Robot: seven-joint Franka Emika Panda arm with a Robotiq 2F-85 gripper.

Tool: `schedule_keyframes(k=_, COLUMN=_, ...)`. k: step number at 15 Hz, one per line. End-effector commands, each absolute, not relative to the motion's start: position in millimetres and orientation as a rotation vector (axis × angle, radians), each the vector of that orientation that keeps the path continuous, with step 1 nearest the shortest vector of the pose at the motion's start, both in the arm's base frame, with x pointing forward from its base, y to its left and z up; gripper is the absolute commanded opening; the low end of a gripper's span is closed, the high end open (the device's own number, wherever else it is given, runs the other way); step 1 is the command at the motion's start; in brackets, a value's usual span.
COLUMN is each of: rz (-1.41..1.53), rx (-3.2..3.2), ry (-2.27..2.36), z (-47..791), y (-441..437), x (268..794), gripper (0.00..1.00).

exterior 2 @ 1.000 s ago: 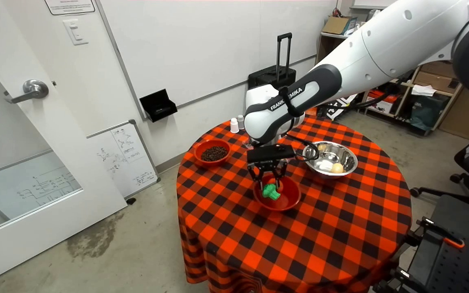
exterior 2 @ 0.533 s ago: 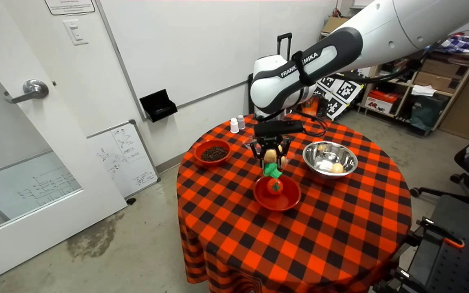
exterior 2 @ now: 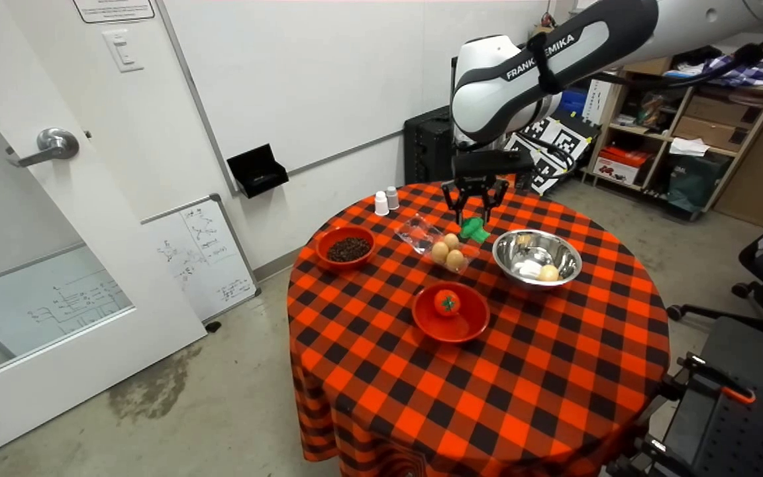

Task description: Pick up an egg and the toys from the orange bowl and put them in the silver dish.

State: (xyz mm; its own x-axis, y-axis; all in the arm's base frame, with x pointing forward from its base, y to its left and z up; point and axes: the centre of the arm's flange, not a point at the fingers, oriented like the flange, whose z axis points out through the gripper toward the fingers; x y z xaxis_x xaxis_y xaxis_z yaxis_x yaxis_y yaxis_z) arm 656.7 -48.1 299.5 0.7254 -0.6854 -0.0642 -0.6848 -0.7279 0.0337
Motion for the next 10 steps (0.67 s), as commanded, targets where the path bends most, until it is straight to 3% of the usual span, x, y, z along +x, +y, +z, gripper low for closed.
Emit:
schedule_keyframes(k=1, rz=0.006, rx=2.867, ry=-1.194, z=310.1, y=-88.3, x=624.9, gripper=0.26)
schedule_keyframes(k=10, rz=0.048, rx=2.820, ry=-1.255, z=311.2, y=-127.3, x=586.4, gripper=0.26)
